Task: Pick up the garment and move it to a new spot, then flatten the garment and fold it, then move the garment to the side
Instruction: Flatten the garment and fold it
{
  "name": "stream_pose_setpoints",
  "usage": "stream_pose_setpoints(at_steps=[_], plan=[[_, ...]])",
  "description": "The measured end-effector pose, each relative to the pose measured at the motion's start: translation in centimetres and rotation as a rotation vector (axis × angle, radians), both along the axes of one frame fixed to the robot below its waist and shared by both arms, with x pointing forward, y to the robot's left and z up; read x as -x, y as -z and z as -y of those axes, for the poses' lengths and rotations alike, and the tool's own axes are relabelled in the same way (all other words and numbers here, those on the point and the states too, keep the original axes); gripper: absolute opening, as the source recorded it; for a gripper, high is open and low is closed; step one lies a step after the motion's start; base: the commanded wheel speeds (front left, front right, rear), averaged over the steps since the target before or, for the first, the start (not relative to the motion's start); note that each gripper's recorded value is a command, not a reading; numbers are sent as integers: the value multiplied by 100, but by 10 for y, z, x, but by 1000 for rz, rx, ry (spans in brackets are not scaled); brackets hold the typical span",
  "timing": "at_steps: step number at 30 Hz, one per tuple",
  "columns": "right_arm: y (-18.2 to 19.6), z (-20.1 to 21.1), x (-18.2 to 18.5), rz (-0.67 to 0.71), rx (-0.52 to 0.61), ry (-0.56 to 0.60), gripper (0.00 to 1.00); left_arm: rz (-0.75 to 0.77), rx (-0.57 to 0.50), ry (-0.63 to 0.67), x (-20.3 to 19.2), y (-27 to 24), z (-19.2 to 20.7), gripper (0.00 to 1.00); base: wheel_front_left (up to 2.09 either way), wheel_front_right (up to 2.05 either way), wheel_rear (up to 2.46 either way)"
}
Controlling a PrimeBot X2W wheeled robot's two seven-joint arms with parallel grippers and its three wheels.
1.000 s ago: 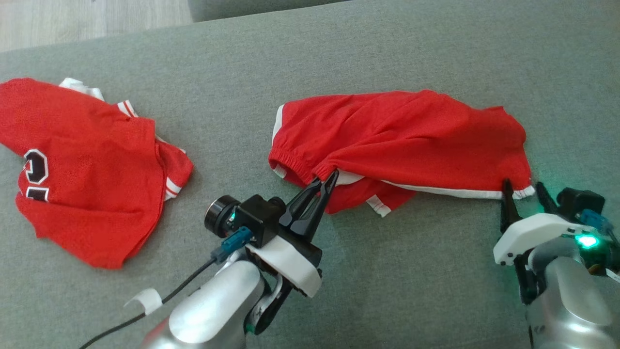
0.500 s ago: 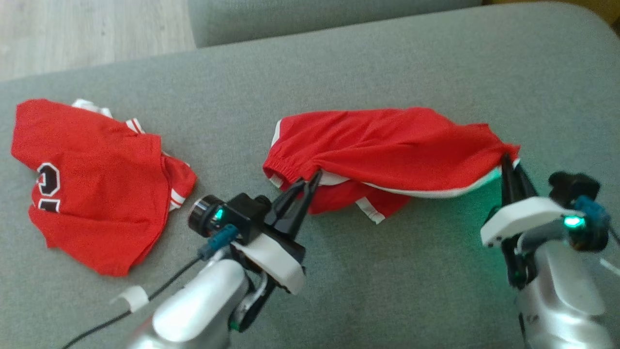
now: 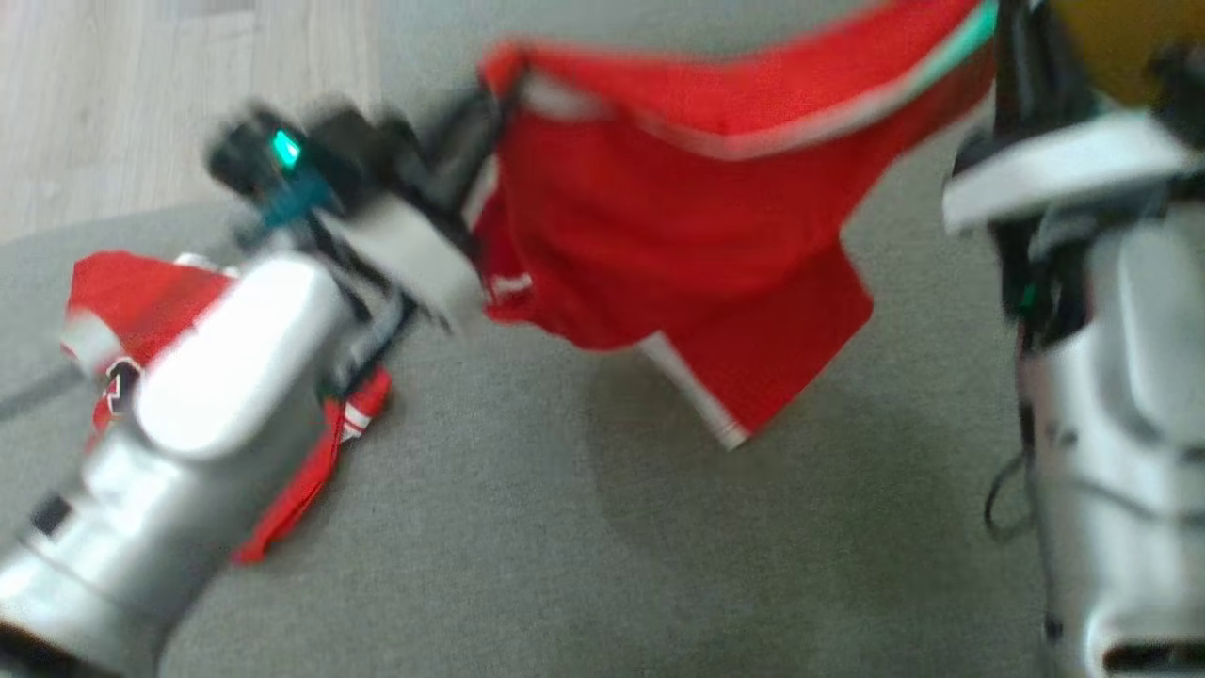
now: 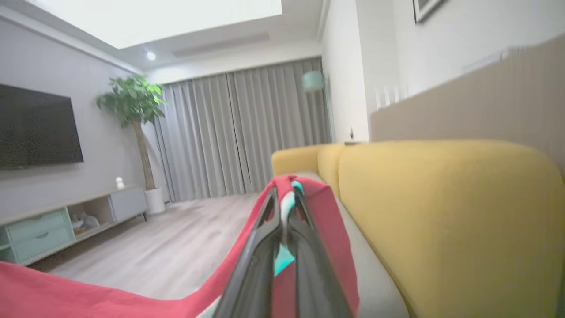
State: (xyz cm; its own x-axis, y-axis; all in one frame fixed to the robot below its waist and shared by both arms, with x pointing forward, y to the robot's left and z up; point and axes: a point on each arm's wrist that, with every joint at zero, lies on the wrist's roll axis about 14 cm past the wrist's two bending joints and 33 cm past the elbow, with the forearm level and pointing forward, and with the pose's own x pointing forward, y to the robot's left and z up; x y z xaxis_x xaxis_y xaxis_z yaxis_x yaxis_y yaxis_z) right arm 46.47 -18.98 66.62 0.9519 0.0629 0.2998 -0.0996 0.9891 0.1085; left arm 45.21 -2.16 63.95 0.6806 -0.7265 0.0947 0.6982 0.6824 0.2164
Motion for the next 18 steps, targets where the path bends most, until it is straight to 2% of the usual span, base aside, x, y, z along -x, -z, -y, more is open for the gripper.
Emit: stream_pose_setpoints(at_steps=[5,9,13,18], plan=[[-91,-3,10,235,32,-10,0,154,48,-25,-11,-75,-6,0,0,0,0],[-126,-7,20,334,95,-5,0,239,88,-36,-7,-114,-12,0,0,0,0],[-109,-8,19,282,123,-2,0,214,55,-43,0,-102,-19,0,0,0,0],[-50,0,18,124,127,22,0,62,-48,-32,11,-35,-28,0,0,0,0]])
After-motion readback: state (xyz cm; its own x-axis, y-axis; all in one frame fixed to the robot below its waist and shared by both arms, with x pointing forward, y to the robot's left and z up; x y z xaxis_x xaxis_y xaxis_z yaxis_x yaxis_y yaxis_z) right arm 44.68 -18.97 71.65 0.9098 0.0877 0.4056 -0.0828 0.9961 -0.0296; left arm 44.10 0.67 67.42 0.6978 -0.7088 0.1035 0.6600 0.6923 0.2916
